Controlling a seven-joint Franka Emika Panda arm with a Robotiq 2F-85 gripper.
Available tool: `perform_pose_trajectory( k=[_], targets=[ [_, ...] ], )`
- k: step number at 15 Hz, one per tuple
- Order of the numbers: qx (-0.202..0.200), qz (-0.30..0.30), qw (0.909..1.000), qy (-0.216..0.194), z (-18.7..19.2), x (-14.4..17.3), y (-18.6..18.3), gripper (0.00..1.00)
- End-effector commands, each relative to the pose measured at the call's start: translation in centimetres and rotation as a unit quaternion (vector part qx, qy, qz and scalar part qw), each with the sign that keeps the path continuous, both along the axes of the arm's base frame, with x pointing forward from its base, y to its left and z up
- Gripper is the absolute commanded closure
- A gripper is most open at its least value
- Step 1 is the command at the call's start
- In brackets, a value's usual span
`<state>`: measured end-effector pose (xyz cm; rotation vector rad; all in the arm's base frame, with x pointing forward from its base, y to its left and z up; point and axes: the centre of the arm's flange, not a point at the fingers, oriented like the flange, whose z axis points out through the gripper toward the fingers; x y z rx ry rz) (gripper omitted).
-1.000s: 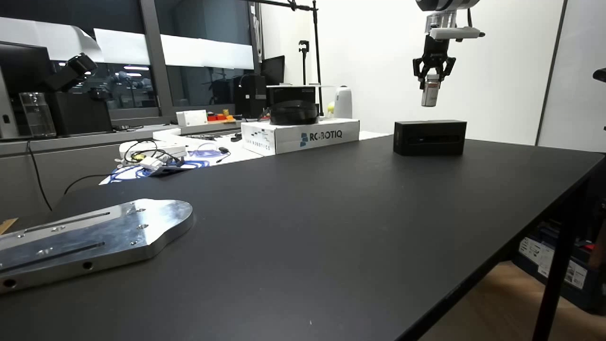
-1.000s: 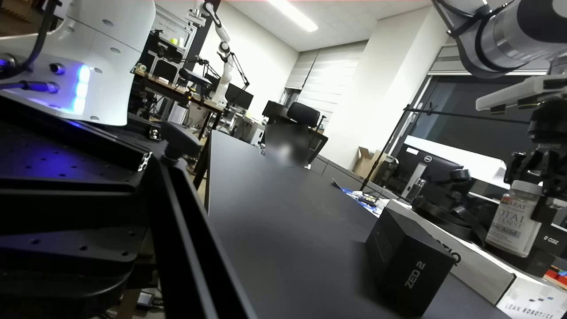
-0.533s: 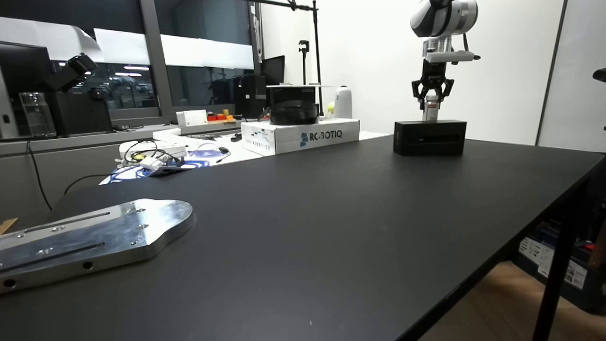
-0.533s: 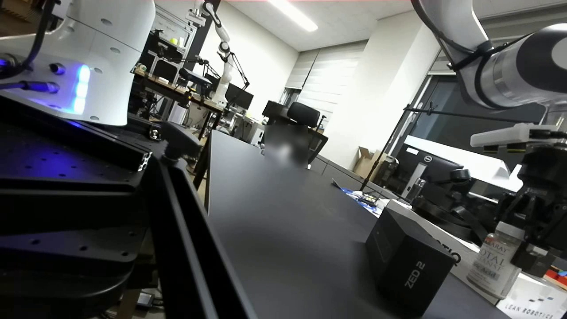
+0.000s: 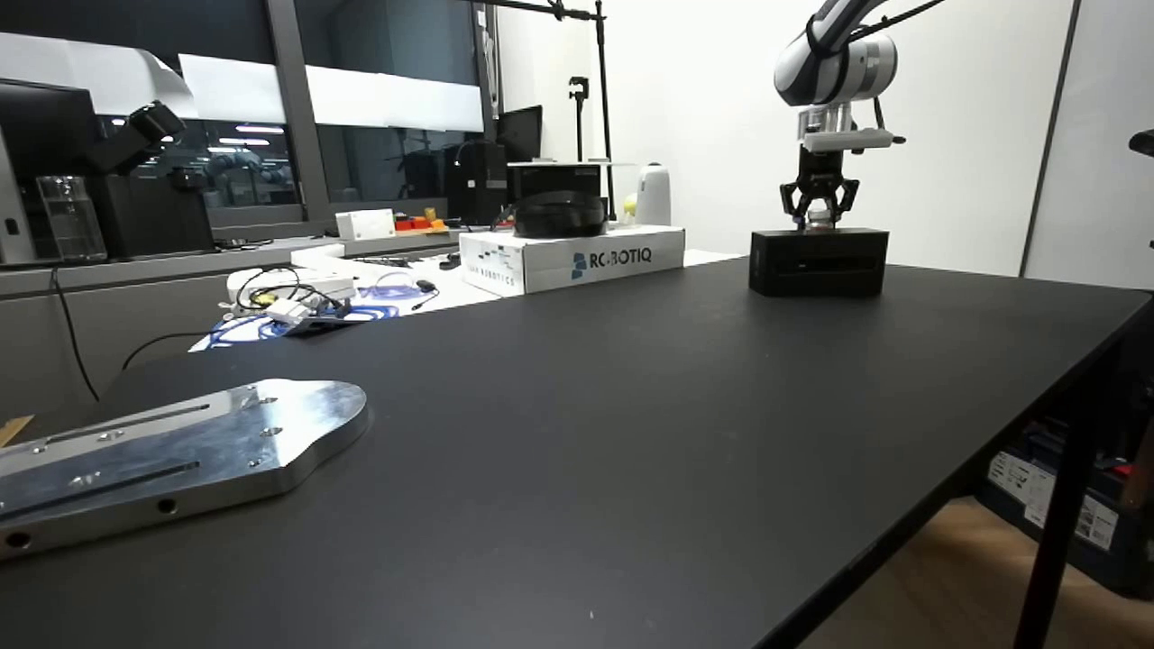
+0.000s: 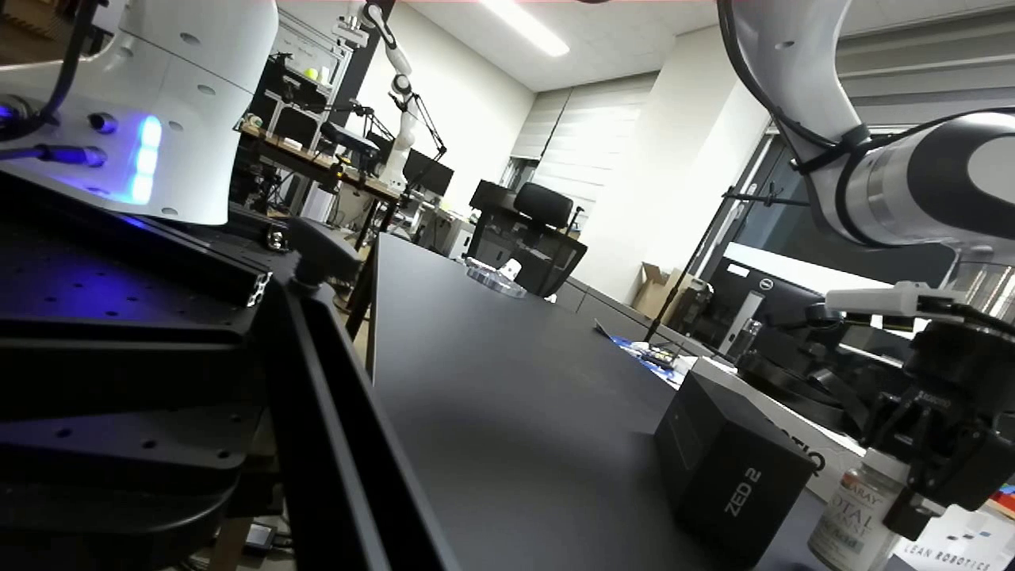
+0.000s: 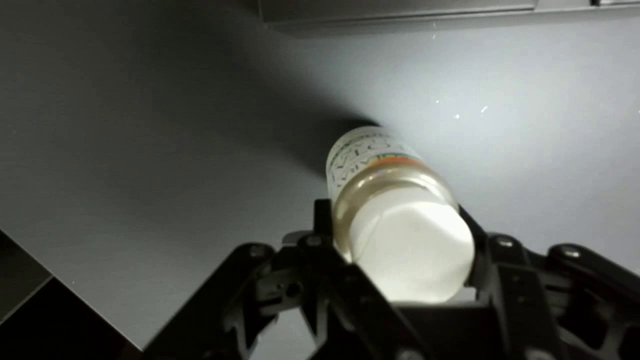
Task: Remove the bottle from the top of the black box and put it on the table
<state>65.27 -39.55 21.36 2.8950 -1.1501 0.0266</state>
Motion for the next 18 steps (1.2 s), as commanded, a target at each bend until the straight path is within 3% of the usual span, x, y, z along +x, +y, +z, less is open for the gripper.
perform_pose_trajectory(
  k=[1, 3, 4, 7, 9, 14, 15, 18],
  targets=[
    [0.009, -0.02, 0.9998, -0.001, -0.9, 1.4, -1.1, 0.69],
    [0.012, -0.021, 0.9997, 0.002, -1.3, 1.4, -1.2, 0.69],
    [0.013, -0.024, 0.9996, 0.004, -1.2, 1.3, -1.2, 0.24],
    [0.013, -0.021, 0.9997, -0.005, 1.1, 1.0, -1.0, 0.05],
    [0.014, -0.022, 0.9996, -0.011, 4.0, 0.6, -0.7, 0.0],
    [0.017, -0.011, 0.9998, -0.007, 12.0, -2.1, 0.4, 0.0],
    [0.009, -0.007, 0.9998, -0.016, 9.1, 0.1, -0.5, 0.0],
    [0.015, -0.009, 0.9997, -0.016, 12.0, -0.8, -0.3, 0.0]
  ],
)
